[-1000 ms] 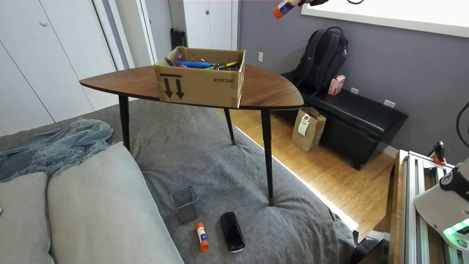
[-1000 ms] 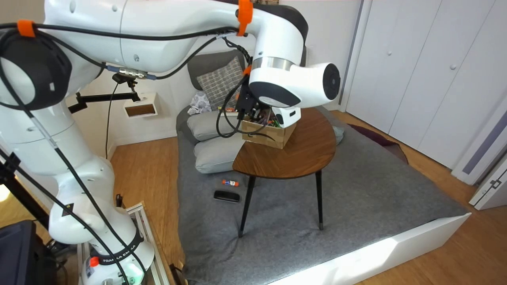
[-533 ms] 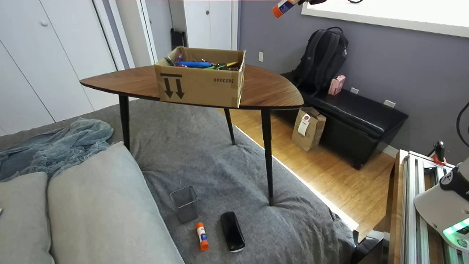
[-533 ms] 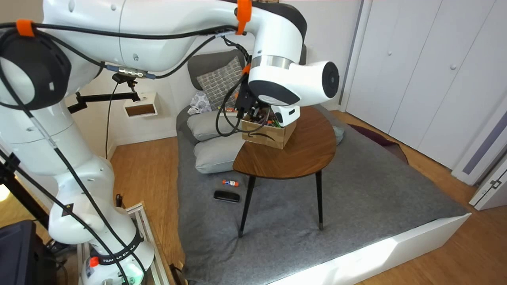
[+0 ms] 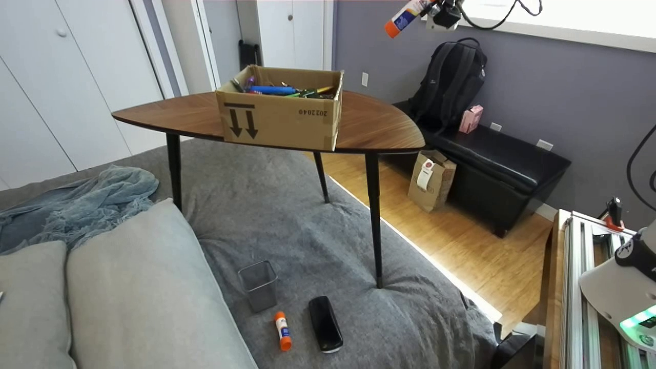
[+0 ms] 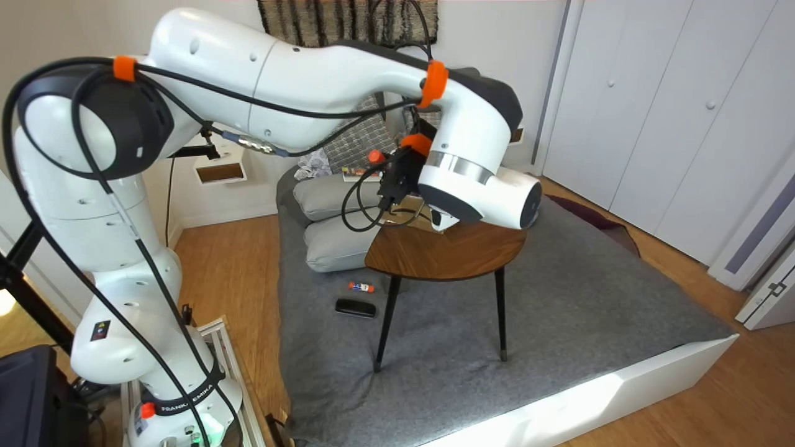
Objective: Remove the orange glue stick from the box and put it on the table
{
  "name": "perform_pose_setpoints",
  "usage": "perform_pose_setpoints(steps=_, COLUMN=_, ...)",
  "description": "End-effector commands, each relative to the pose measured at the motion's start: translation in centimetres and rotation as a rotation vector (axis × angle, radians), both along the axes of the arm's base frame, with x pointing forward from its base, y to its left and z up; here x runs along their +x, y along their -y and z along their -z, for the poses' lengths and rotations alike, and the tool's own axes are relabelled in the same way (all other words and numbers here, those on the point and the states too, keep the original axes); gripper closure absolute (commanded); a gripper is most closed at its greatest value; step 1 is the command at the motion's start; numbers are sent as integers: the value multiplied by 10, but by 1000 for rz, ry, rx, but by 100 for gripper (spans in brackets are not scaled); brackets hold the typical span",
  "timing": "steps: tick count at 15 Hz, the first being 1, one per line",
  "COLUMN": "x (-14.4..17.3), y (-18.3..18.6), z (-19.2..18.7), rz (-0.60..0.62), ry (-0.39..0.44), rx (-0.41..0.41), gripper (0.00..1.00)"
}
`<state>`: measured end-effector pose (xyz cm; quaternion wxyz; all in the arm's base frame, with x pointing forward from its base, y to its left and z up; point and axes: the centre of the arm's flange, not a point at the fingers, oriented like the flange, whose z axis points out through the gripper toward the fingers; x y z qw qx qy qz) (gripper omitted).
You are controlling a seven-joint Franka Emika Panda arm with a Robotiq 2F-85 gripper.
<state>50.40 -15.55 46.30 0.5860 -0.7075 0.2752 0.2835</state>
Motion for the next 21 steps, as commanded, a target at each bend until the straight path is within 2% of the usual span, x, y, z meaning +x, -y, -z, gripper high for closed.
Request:
perform_pose_setpoints(steps=1, x=18, y=17, z=27, rz=38, ry=-148, rx=83, gripper=92)
perform_pose_setpoints(steps=7, x=35, y=22, z=88, rz=98, ry=-418, rx=107, gripper=92)
perform_pose_setpoints(steps=11, x=42, y=25, z=122, rz=125, ry=-558, rx=70, gripper=92)
perform_pose_setpoints(steps=15, x=52, y=27, z=144, rz=166, ry=-637, rx=14, gripper=92)
perform_pose_setpoints(steps=21, x=66, y=21, z=161, rz=212, ry=-692, rx=-57, gripper=92)
